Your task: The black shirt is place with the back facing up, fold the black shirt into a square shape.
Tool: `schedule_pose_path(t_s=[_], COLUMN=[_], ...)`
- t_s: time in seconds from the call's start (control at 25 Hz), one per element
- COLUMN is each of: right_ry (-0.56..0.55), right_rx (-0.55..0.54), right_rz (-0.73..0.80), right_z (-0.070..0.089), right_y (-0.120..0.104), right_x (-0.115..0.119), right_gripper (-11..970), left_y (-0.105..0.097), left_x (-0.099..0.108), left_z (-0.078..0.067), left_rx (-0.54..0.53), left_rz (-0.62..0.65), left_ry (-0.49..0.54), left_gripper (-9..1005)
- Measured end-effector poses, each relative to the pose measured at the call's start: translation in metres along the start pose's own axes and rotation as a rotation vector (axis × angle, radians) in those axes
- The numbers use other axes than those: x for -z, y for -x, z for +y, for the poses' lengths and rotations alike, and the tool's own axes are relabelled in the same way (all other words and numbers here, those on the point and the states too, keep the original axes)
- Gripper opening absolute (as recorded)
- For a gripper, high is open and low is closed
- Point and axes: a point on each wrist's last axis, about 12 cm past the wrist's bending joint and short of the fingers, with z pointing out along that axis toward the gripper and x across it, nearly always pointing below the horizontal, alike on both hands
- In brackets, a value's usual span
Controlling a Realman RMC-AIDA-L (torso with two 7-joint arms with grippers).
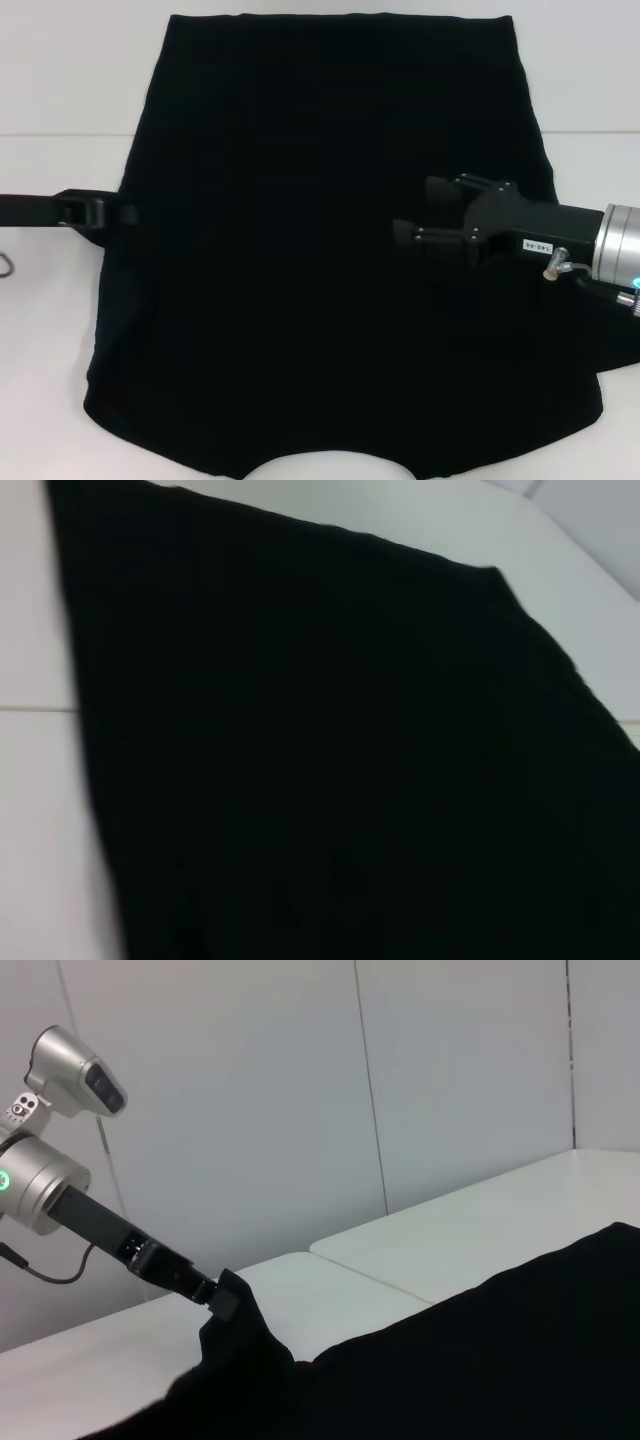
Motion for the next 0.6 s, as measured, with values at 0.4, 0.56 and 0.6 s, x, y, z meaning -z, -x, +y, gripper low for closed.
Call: schedule_pose_path(t_s=[0.4, 0.56, 0.6], right_ry=[-0.003, -0.005, -0.005], right_rx=[0.0, -0.002, -0.002], right_rz=[0.002, 0.002, 0.002], right_z=[-0.001, -0.001, 0.0], right_y=[0.0, -0.001, -0.001], right_x=[0.001, 0.001, 0.001], right_gripper=[925, 925, 925], left_y=[-0.002, -0.005, -0.005], left_x=[-0.032, -0.037, -0.037], left_z=[-0.034, -0.037, -0.037], left_rx=[-0.169, -0.18, -0.177], left_rz=[0.071, 0.076, 0.076], left_ry=[-0.095, -0.103, -0.104], left_gripper=[-1, -1, 10])
